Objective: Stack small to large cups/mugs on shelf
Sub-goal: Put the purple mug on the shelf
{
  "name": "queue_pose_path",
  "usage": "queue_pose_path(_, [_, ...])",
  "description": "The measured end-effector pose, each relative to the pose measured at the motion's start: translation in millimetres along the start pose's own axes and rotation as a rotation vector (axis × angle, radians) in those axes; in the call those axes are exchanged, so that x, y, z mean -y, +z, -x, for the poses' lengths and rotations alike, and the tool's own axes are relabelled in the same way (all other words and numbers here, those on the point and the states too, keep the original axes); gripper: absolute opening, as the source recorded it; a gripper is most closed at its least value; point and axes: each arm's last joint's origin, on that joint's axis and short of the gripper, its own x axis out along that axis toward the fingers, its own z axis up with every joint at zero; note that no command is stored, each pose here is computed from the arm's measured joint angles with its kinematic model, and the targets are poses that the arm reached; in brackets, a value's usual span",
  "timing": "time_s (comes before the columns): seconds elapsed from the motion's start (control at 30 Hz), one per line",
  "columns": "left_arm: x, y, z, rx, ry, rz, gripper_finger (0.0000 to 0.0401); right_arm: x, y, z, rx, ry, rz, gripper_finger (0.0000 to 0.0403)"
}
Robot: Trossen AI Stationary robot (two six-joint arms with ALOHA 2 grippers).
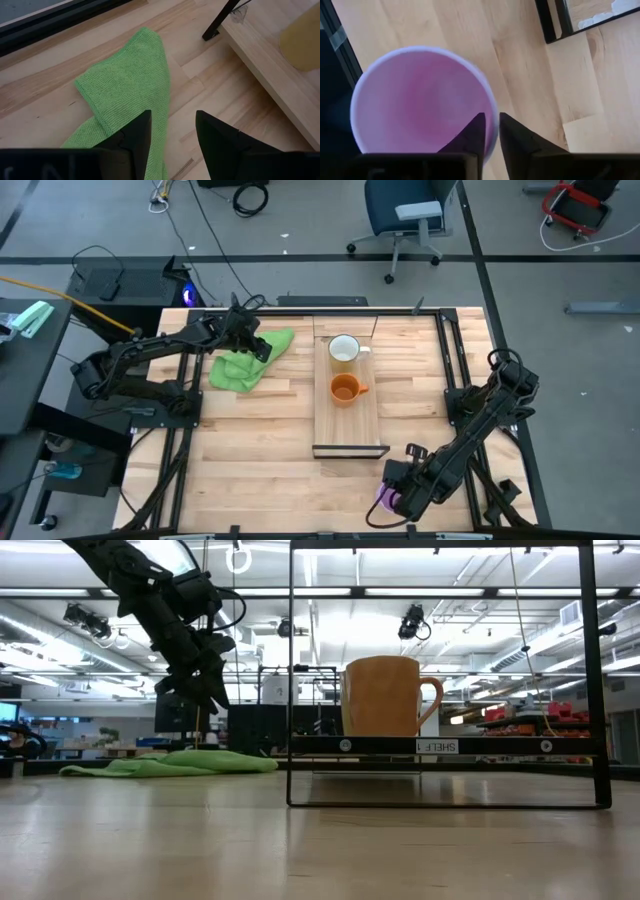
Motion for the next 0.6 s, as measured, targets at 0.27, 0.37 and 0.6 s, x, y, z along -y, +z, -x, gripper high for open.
queue_pose_path(0.27, [0.1, 0.0, 0.0, 0.000, 0.000, -0.001, 0.0162, 0.6, 1.4, 0.1, 0.001, -0.001, 0.022, 0.0009])
queue_pose_path(0.37, [0.0, 0.0, 0.0, 0.000, 0.000, -0.001, 0.0162, 0.4, 1.5, 0.8, 0.000, 0.000, 0.029, 0.0011])
queue_pose_path(0.6, [0.0, 0.1, 0.0, 0.001, 0.000, -0.002, 0.0162, -8.3, 8.6, 33.4, 0.010, 0.046, 0.076, 0.0006])
